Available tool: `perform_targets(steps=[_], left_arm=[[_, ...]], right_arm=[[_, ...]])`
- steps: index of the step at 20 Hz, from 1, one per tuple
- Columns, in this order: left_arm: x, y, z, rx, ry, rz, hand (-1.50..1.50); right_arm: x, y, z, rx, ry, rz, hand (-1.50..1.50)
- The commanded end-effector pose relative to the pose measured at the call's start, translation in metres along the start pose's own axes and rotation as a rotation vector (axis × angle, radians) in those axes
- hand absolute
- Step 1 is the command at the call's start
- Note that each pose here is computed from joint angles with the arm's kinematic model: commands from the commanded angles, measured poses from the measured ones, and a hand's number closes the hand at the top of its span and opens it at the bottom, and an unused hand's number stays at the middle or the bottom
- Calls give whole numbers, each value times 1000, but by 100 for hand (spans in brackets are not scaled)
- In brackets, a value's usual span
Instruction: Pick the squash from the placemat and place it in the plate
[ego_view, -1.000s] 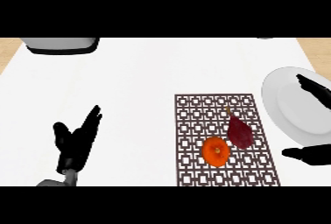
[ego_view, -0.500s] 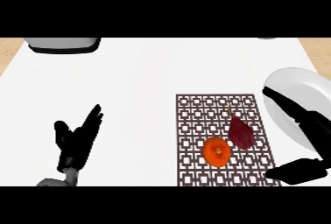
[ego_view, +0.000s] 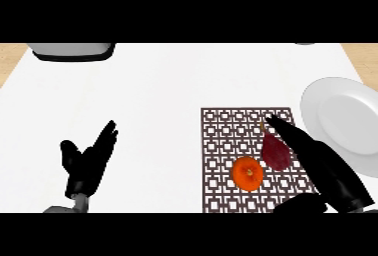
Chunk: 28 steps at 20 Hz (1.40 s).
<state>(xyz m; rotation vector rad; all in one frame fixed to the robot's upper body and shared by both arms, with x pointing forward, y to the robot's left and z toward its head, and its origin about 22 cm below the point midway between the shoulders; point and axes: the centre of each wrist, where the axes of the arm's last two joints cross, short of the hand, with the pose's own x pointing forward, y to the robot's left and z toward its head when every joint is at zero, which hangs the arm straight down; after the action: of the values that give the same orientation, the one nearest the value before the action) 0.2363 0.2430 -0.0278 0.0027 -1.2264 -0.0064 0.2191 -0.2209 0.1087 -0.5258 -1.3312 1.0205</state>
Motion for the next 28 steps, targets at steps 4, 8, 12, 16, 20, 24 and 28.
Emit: perform_targets(steps=[4, 8, 12, 16, 20, 24, 28], left_arm=[[-14, -9, -7, -14, 32, -11, 0], [10, -3, 3, 4, 40, 5, 0], [-11, -9, -7, -15, 47, -15, 0], [-11, -18, 18, 10, 42, 16, 0], [5, 5, 2, 12, 36, -1, 0], [5, 5, -1, -6, 38, -8, 0], [-17, 2, -3, -9, 35, -1, 0]], right_arm=[[15, 18, -12, 74, 20, -38, -150], [-8, 50, -5, 75, 27, -6, -150], [26, 60, -15, 44, 63, 62, -150], [21, 61, -19, 49, 97, 113, -150], [8, 73, -27, 40, 114, 110, -150], [11, 86, -47, 77, 94, 98, -150], [-1, 89, -52, 104, 112, 121, -150]])
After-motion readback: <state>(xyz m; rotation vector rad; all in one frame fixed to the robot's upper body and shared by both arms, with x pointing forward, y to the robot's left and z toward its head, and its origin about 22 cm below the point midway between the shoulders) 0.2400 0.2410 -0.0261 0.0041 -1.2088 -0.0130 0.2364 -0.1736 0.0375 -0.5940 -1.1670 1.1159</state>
